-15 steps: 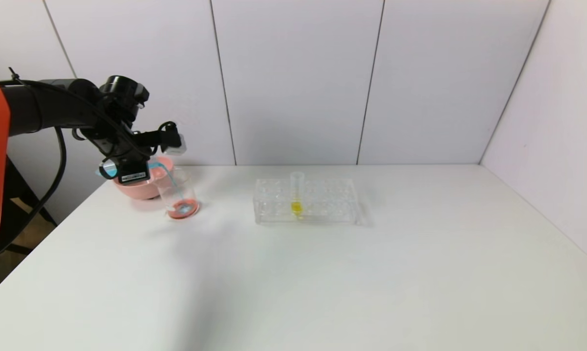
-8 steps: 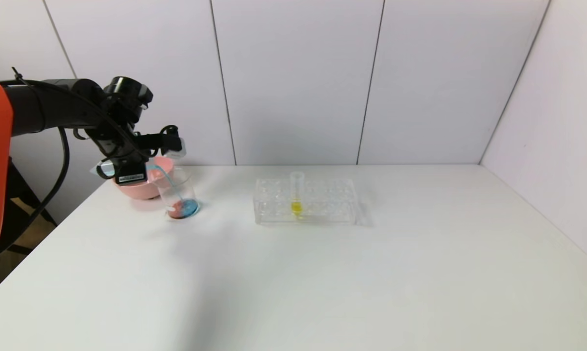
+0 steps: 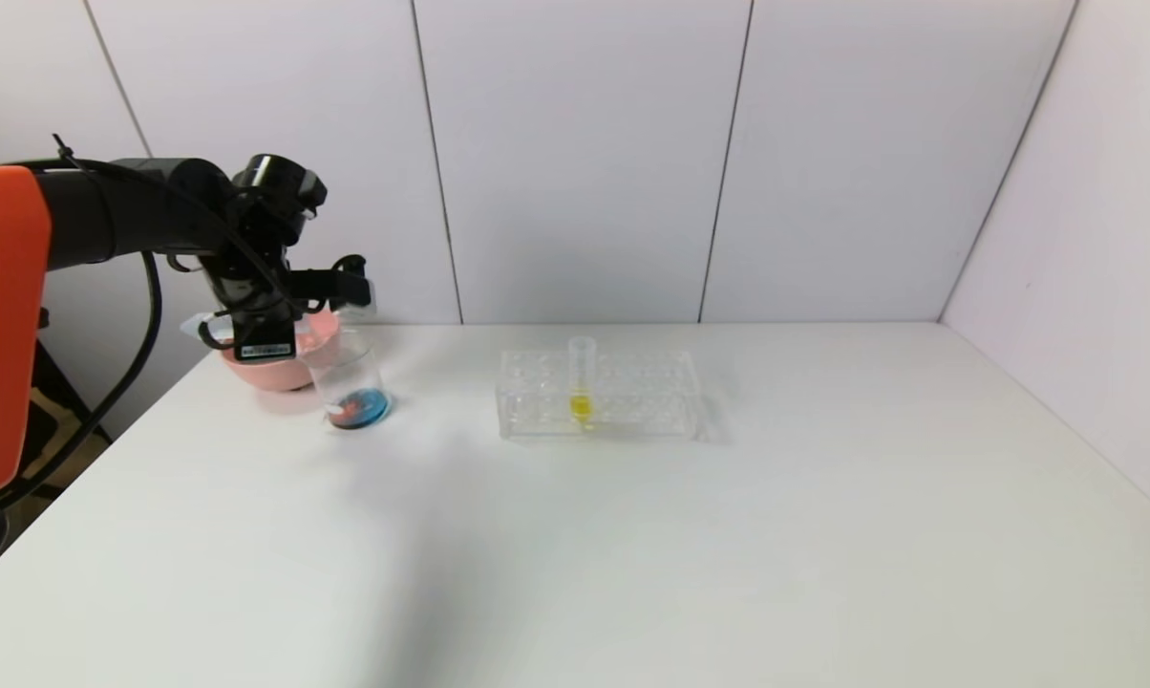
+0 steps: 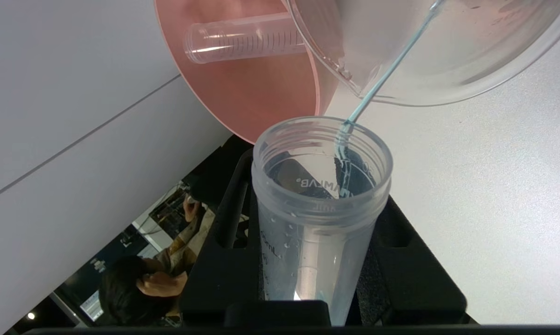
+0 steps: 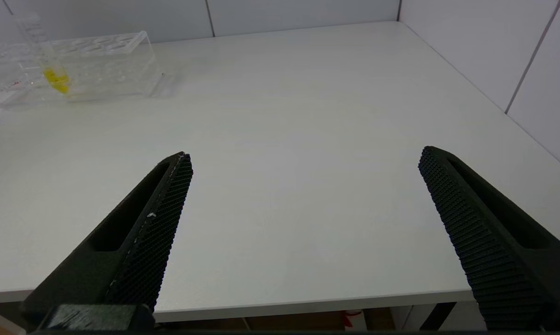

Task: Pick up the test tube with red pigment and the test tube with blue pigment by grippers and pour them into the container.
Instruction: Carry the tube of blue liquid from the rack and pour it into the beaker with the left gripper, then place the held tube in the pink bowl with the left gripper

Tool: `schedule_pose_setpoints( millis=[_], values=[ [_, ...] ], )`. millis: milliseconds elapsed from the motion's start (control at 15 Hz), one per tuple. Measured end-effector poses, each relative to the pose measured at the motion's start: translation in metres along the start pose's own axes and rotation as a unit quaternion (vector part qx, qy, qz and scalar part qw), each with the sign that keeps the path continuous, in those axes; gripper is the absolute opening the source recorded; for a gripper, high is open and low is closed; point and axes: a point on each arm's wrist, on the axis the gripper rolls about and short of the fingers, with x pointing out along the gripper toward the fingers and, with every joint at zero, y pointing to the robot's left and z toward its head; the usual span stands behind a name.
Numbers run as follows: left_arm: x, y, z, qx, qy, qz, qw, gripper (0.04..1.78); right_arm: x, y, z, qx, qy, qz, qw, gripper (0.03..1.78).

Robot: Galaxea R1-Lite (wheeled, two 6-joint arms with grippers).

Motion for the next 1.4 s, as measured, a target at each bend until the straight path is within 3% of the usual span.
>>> schedule_pose_setpoints(
  millis=[333, 533, 667, 800, 1067, 1200, 1400],
  values=[
    [-0.003, 0.002, 0.001, -0.016, -0.023, 0.004, 1.0, 0.54, 0.0, 0.0, 0.0, 0.0, 0.0, 0.0, 1.0, 1.77],
    [-0.013, 0.01, -0.018, -0.076, -0.085, -0.01, 0.993, 0.54, 0.0, 0.0, 0.0, 0.0, 0.0, 0.0, 1.0, 1.77],
    [-0.021, 0.018, -0.027, -0.16, -0.147, -0.019, 0.976, 0.54, 0.0, 0.0, 0.0, 0.0, 0.0, 0.0, 1.0, 1.77],
    [-0.026, 0.024, -0.032, -0.257, -0.2, -0.022, 0.945, 0.54, 0.0, 0.0, 0.0, 0.0, 0.0, 0.0, 1.0, 1.77],
    [-0.014, 0.01, -0.034, -0.455, -0.256, -0.002, 0.853, 0.54, 0.0, 0.0, 0.0, 0.0, 0.0, 0.0, 1.0, 1.77],
    [-0.006, -0.007, -0.041, -0.516, -0.279, 0.028, 0.81, 0.54, 0.0, 0.0, 0.0, 0.0, 0.0, 0.0, 1.0, 1.77],
    [-0.006, -0.034, -0.059, -0.58, -0.33, 0.108, 0.737, 0.54, 0.0, 0.0, 0.0, 0.0, 0.0, 0.0, 1.0, 1.77]
  ],
)
